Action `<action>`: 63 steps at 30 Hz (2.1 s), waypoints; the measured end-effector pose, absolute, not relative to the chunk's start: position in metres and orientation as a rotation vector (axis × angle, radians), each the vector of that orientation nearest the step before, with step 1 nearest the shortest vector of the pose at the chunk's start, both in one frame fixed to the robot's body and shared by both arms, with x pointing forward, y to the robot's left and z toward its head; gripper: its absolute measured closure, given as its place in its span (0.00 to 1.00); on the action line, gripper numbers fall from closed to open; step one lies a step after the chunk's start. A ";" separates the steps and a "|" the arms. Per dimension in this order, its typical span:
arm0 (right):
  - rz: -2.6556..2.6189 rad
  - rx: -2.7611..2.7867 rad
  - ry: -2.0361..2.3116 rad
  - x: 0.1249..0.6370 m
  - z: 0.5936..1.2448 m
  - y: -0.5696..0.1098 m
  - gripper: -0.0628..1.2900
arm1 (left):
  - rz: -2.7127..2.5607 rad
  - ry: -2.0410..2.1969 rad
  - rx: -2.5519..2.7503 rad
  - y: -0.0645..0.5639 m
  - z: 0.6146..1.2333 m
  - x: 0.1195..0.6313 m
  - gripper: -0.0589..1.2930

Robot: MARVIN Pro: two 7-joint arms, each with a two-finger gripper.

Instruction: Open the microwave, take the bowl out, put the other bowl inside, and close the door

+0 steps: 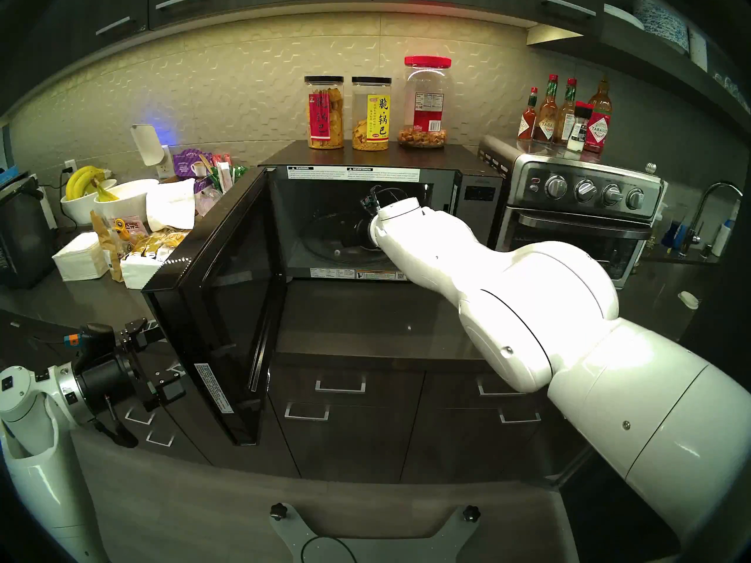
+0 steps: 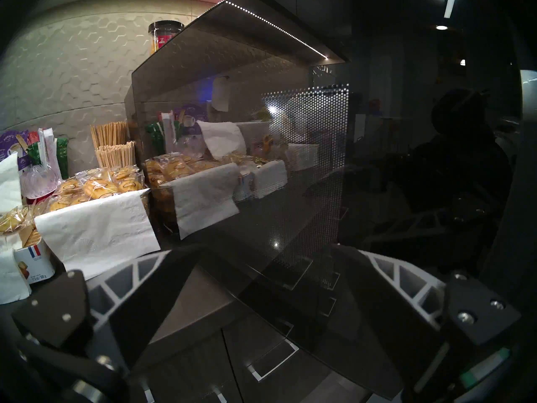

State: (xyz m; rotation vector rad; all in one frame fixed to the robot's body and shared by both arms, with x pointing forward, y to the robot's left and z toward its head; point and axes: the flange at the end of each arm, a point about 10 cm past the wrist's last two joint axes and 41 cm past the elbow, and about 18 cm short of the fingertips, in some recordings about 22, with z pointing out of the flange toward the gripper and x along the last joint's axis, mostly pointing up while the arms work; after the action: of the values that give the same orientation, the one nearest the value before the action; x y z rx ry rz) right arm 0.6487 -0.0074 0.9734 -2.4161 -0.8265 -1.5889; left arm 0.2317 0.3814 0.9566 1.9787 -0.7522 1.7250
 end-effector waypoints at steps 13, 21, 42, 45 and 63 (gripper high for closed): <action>-1.536 -2.368 -0.883 0.651 0.974 -0.024 0.97 | 1.725 -0.752 1.979 0.381 0.957 0.232 0.04; -1.510 -2.331 -0.917 0.650 0.977 -0.026 0.97 | 1.725 -0.752 1.979 0.381 0.957 0.232 0.04; -1.421 -2.227 -0.988 0.646 0.980 -0.030 0.97 | 1.726 -0.752 1.979 0.381 0.957 0.232 0.04; -1.407 -2.213 -0.997 0.645 0.980 -0.031 0.97 | 1.726 -0.752 1.979 0.381 0.957 0.232 0.04; -1.323 -2.118 -1.056 0.640 0.980 -0.043 0.97 | 1.727 -0.753 1.980 0.382 0.957 0.232 0.04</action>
State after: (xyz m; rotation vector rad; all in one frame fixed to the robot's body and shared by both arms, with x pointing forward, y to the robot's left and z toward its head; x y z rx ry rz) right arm 0.6396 -0.0426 0.9802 -2.1182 -1.0559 -1.3233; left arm 0.2322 0.3815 0.9570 1.9799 -0.7528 1.7269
